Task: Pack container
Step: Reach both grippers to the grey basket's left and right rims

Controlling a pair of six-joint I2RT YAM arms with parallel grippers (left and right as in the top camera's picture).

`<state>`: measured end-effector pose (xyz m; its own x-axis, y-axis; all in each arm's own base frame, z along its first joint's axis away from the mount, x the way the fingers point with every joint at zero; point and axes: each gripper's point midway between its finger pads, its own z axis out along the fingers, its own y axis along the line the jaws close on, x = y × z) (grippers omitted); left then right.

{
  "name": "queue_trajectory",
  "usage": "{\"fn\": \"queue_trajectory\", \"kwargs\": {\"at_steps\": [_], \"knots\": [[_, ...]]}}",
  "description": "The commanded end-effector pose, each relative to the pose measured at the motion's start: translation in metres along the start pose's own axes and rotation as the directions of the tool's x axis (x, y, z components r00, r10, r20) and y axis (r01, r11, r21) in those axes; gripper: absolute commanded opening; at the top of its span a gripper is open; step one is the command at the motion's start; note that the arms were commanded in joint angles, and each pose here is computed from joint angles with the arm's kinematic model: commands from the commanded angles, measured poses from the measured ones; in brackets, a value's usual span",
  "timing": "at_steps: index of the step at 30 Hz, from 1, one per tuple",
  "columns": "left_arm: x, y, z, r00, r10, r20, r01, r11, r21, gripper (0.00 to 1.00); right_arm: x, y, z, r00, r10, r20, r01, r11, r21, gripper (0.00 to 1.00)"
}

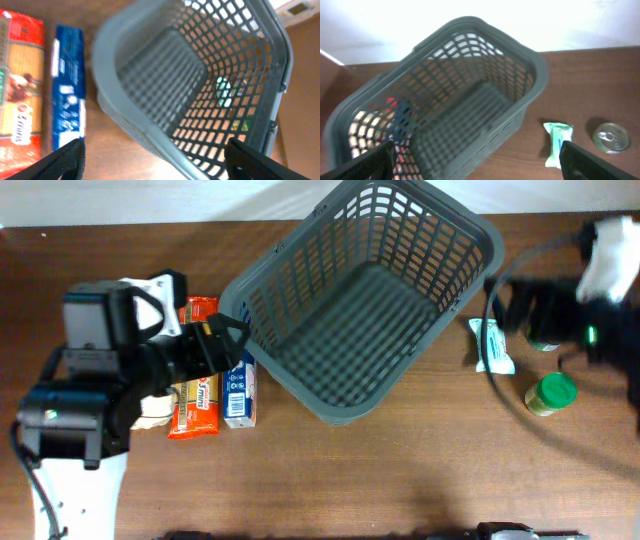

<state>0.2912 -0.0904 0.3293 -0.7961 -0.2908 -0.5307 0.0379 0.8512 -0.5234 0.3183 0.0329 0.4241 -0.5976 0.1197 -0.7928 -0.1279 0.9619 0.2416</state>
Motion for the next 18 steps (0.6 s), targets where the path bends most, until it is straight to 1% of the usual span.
{"fn": "queue_trajectory", "kwargs": {"at_steps": [1, 4, 8, 12, 14, 16, 17, 18], "knots": [[0.006, -0.003, 0.002, 0.996, -0.091, 0.010, 0.091, 0.994, -0.066, 0.82, -0.021, -0.013, 0.023, 1.000, -0.002, -0.031, 0.004, 0.999, 0.053, 0.99], [0.024, 0.003, 0.006, 0.988, -0.155, -0.015, 0.151, 0.975, -0.166, 0.82, -0.035, -0.023, 0.040, 0.999, 0.010, -0.052, -0.006, 0.997, 0.081, 0.99], [0.041, -0.002, 0.015, 0.981, -0.178, -0.070, 0.161, 0.966, -0.204, 0.81, -0.043, -0.043, 0.058, 0.997, 0.042, -0.061, -0.035, 0.993, 0.113, 0.99], [0.046, -0.001, 0.028, 0.973, -0.219, -0.067, 0.195, 0.945, -0.261, 0.80, -0.039, -0.066, 0.066, 0.992, 0.092, -0.085, -0.079, 0.987, 0.143, 0.99], [0.050, -0.002, 0.039, 0.967, -0.238, -0.090, 0.204, 0.937, -0.283, 0.77, -0.036, -0.077, 0.068, 0.988, 0.117, -0.098, -0.100, 0.982, 0.158, 0.99], [0.057, -0.005, 0.050, 0.965, -0.229, -0.127, 0.183, 0.937, -0.298, 0.70, -0.035, -0.085, 0.067, 0.986, 0.133, -0.101, -0.114, 0.978, 0.174, 0.99], [0.060, -0.005, 0.054, 0.964, -0.230, -0.137, 0.179, 0.934, -0.309, 0.68, -0.035, -0.088, 0.067, 0.985, 0.139, -0.099, -0.119, 0.976, 0.180, 0.99], [0.063, -0.005, 0.060, 0.962, -0.234, -0.142, 0.177, 0.927, -0.329, 0.68, -0.035, -0.091, 0.066, 0.985, 0.143, -0.097, -0.123, 0.975, 0.187, 0.99]]}}
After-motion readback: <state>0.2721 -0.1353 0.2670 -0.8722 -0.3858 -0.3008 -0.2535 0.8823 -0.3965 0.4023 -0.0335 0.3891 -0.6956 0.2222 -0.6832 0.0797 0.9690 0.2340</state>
